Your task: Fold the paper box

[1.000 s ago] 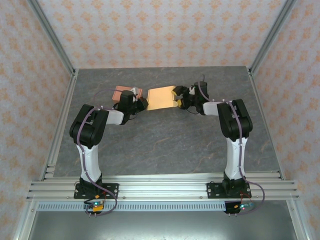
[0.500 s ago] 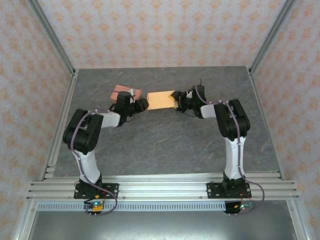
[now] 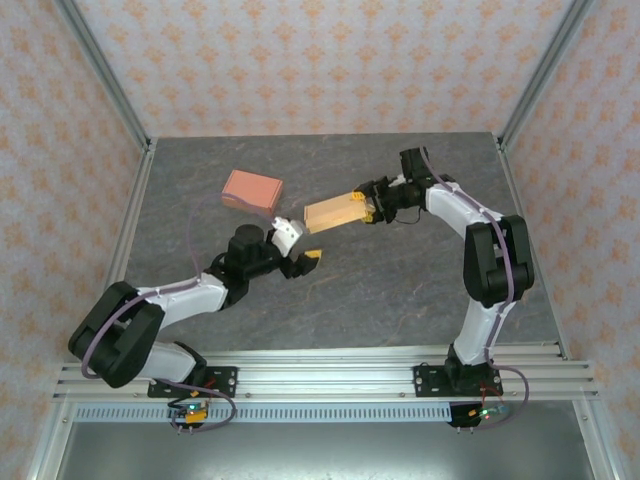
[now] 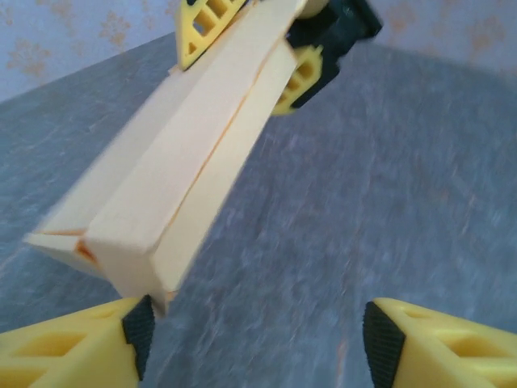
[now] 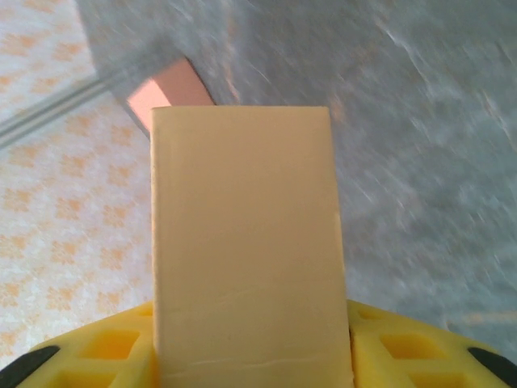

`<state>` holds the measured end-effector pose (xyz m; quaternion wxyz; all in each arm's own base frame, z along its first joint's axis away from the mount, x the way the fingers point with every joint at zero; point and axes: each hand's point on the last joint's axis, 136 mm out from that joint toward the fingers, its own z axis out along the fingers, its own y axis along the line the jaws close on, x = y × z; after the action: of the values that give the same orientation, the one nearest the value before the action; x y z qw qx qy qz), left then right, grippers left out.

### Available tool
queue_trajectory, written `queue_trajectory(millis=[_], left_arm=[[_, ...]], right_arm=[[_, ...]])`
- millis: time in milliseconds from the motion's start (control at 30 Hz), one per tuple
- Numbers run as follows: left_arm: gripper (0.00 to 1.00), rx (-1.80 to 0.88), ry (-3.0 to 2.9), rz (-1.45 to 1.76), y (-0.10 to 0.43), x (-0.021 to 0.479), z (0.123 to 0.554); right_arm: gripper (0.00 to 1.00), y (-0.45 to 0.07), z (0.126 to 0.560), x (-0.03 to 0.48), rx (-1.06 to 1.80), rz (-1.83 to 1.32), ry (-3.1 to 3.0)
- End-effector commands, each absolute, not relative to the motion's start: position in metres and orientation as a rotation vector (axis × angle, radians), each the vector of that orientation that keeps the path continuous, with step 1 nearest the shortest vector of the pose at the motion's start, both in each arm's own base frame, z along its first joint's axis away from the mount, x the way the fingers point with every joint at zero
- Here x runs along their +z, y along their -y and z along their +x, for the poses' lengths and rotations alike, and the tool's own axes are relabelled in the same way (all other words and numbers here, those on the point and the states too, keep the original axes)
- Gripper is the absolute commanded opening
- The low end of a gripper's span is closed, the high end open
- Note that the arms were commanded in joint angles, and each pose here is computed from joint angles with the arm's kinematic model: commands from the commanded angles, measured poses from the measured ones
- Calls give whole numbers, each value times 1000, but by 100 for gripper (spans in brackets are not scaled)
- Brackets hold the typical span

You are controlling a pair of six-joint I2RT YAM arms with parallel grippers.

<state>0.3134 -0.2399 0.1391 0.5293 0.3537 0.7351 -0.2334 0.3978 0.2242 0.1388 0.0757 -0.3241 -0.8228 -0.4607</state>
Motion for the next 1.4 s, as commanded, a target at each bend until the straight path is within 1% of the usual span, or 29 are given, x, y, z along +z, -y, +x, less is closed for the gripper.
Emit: queue_trajectory(millis=[0,67,167,300,400,533,600,667,733,900,967,1000,1100,1267,1367], left_arm=[[74,-316,-1609,973,229,145,319],[74,-231,-1622,957,223,142,327],[74,-170,-1606,935,219,145,336],[73,-171,-1583,1000,229,144,340],[68,-218,-1560,1068,243,140,338],[62,-257,-1553,1119,257,136,336],[56,-273,-1553,1127,261,135,337],[46,-276,-1561,1129,263,133,340],[44,-271,-1572,1129,264,131,343],[45,-288,-1594,1158,269,124,346],[58,-301,-1599,1180,271,123,345],[61,-299,-1604,1189,272,121,346],[65,-271,-1608,1222,271,115,348],[66,-190,-1636,1250,266,100,357],[63,-157,-1648,1265,265,90,363]], right_arm=[[46,-224,353,130,-1200,-1021,2260],[44,-224,351,128,-1182,-1027,2245],[43,-225,349,125,-1169,-1023,2222],[43,-225,345,117,-1138,-1038,2199],[42,-224,346,109,-1123,-1070,2181],[42,-227,358,104,-1178,-1158,2142],[42,-227,361,104,-1185,-1180,2134],[46,-226,362,103,-1180,-1190,2135],[48,-226,363,103,-1181,-1201,2128],[49,-226,365,102,-1197,-1240,2100],[47,-227,365,102,-1205,-1255,2087],[46,-227,365,102,-1206,-1260,2083],[45,-226,364,101,-1203,-1263,2075],[44,-226,361,102,-1194,-1275,2060],[44,-226,361,102,-1191,-1278,2053]])
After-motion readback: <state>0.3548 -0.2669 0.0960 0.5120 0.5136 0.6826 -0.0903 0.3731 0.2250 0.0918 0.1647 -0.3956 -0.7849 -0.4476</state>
